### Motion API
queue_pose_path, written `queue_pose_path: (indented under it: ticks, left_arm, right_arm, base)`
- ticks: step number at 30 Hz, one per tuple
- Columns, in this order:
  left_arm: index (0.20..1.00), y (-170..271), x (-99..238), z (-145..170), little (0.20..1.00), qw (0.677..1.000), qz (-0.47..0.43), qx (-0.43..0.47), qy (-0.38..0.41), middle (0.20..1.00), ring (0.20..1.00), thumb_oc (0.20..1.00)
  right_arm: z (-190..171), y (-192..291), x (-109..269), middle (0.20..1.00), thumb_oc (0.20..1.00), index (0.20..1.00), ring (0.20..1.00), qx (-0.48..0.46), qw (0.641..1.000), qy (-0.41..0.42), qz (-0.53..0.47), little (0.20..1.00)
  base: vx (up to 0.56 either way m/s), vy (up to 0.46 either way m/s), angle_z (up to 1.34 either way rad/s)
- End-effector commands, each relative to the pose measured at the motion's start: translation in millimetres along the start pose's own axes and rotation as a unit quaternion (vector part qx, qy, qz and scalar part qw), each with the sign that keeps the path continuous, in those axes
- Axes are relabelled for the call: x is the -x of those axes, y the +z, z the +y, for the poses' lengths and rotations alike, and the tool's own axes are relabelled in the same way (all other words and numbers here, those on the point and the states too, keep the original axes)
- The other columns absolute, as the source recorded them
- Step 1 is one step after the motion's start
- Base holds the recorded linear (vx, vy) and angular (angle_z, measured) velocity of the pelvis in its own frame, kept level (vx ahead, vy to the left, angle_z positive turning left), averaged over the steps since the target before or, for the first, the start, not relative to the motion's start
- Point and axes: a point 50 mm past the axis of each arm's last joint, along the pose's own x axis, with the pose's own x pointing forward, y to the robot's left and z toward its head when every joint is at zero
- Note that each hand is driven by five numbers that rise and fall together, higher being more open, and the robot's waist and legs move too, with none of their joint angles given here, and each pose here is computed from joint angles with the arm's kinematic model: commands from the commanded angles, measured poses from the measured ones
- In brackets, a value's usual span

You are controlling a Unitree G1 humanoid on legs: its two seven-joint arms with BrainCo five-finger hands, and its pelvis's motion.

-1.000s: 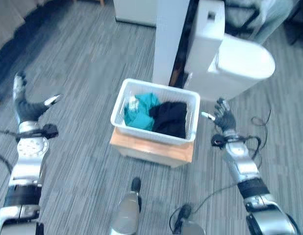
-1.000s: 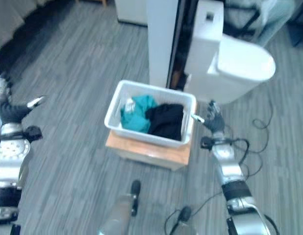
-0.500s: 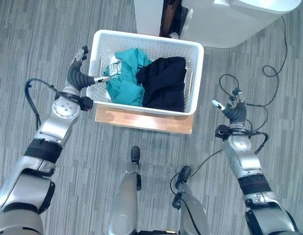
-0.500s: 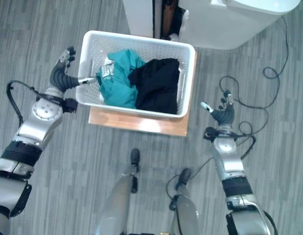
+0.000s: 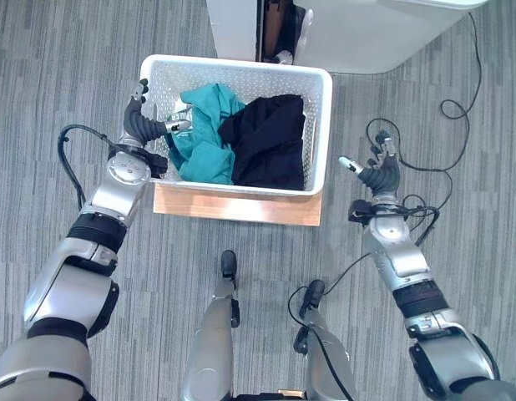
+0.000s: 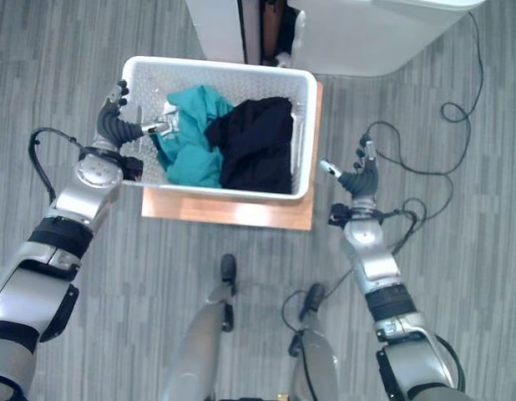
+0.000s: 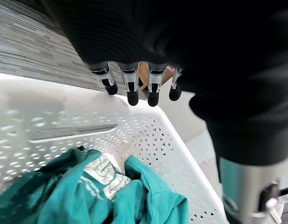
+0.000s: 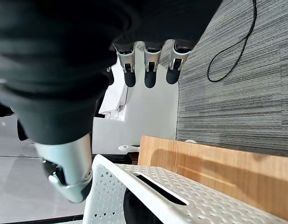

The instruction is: Grab the laundry basket,head to the washer,open it,put in the laundry and shut it.

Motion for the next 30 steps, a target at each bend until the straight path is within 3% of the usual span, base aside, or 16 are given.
queue_pose_path:
  ticks: [1,13,30]
  left_arm:
    - [1.000,10,-7,8,1.000,0.999,-0.010,-0.006,0.041,1.000,1.000,1.000]
    - [1.000,31,-9,45,1.000,0.982,-0.058,-0.049,0.171,1.000,1.000,1.000]
    - [1.000,-6,-8,39,1.000,0.984,0.034,-0.032,0.172,1.000,1.000,1.000]
  right_arm:
    - [-19,21,-6,1.000,1.000,1.000,1.000,0.002,0.998,-0.035,-0.060,1.000]
    - [-4,38,-7,1.000,1.000,1.000,1.000,-0.009,0.995,-0.016,-0.102,1.000]
    - [6,42,3,1.000,1.000,1.000,1.000,-0.027,0.993,0.010,-0.118,1.000]
  base:
    - [0.00,0.000,0.00]
    - [0.00,-0.004,0.00]
    - [0.02,0.000,-0.02]
